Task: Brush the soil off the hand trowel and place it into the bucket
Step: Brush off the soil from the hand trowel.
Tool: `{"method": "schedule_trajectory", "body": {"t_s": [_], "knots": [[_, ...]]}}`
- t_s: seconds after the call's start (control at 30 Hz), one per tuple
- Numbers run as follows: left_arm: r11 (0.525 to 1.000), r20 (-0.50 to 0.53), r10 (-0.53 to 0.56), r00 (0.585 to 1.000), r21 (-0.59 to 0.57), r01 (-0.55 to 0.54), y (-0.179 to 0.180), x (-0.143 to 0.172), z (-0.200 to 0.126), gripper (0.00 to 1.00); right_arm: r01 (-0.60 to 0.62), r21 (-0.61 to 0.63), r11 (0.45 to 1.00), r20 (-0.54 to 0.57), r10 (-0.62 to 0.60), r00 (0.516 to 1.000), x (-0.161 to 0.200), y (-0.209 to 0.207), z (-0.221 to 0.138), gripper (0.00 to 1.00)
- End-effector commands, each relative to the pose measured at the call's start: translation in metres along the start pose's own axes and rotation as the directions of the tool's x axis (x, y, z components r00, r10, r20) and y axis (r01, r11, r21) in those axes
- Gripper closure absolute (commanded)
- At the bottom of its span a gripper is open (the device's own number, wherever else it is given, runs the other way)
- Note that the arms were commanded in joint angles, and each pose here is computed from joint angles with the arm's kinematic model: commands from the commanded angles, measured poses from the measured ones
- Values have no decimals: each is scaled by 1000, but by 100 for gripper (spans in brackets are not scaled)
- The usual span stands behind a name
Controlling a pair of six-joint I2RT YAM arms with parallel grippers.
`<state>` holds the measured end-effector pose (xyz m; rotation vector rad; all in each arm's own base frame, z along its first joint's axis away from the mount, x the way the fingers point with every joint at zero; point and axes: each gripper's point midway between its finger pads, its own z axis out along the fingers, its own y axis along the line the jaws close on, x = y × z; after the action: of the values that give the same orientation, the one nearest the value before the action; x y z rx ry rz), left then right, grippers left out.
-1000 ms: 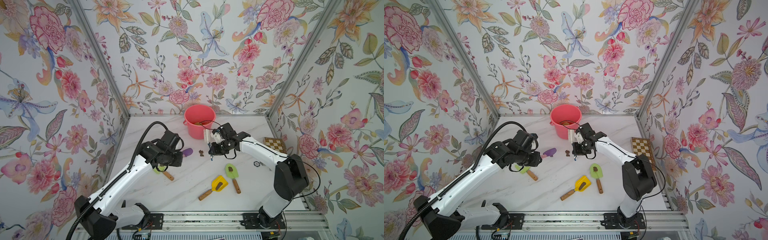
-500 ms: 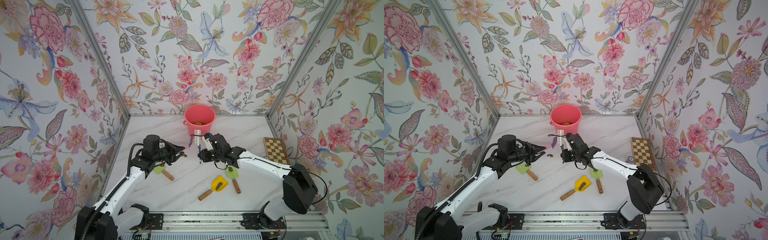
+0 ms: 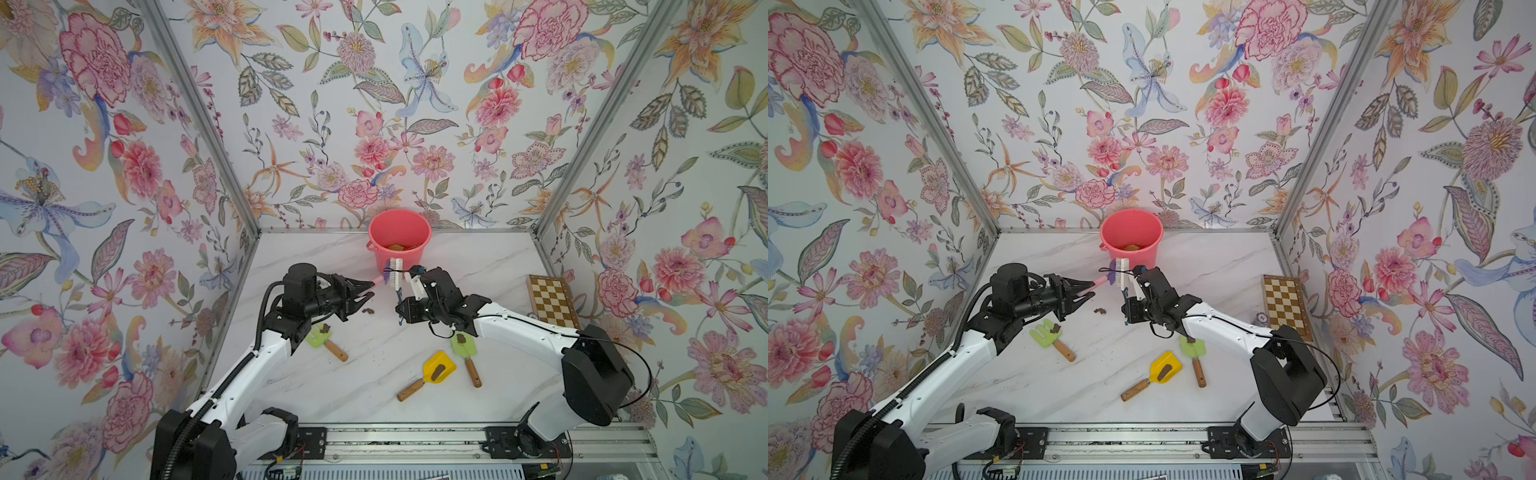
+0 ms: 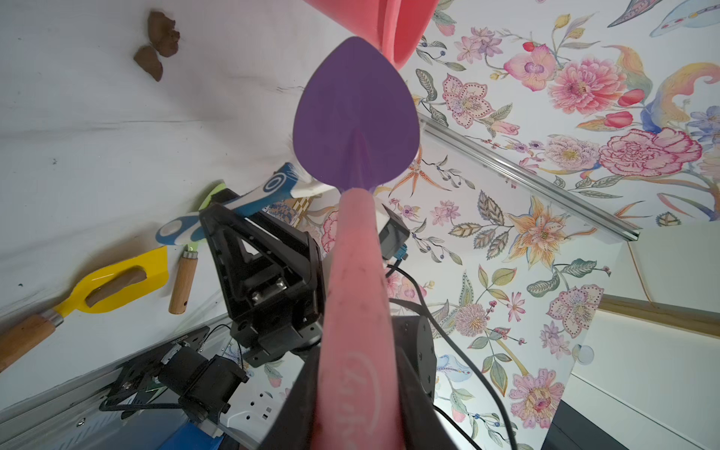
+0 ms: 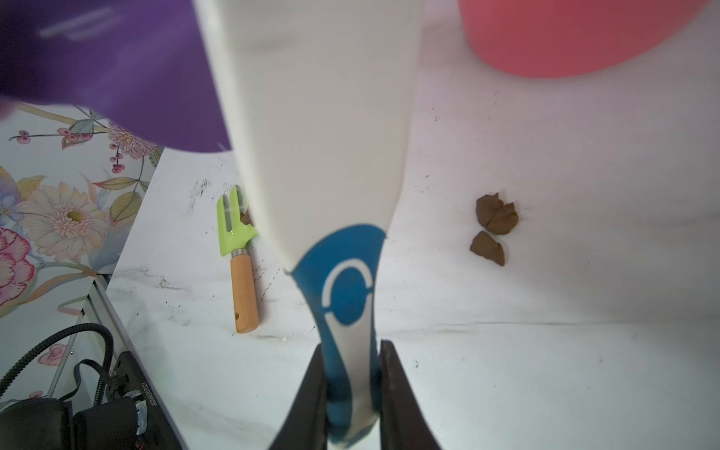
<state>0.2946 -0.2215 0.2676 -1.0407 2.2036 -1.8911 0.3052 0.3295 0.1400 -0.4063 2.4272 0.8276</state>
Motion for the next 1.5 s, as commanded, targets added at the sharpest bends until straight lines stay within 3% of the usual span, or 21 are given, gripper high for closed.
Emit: {"method": "schedule_trajectory", "body": {"t_s": [0.0,0.23,0.43,0.6,0.83,1.0,1.23,1.37,1.47], "knots": [[994,-70,81,994,80,-76,-32,23,-3,100,2,-4,1000,-6,-2,1000,-10,-13,14,100],[993,-73,68,995,98,-61,-29,26,-5,100,-61,57,996,3,61,998,-26,-58,18,100],[992,-79,74,994,109,-65,-32,24,-1,100,-18,26,1000,93,16,996,-45,-28,-32,100],[991,-104,85,991,109,-73,-37,24,4,100,28,-11,1000,108,-26,994,-44,1,-44,100],[989,-134,112,985,110,-97,-44,29,7,100,51,-29,998,80,-48,996,-46,12,-23,100],[986,-153,135,979,114,-118,-47,34,5,100,18,-19,1000,15,-18,1000,-43,-10,10,100],[980,-170,194,966,85,-182,-40,35,5,100,-8,19,1000,-38,8,999,-34,-33,36,100],[960,-145,279,949,5,-281,-40,25,5,100,-50,36,998,20,49,999,-47,-36,17,100],[899,-127,406,905,-123,-420,-42,13,6,100,-96,30,995,109,92,990,-68,-36,-16,100]]}}
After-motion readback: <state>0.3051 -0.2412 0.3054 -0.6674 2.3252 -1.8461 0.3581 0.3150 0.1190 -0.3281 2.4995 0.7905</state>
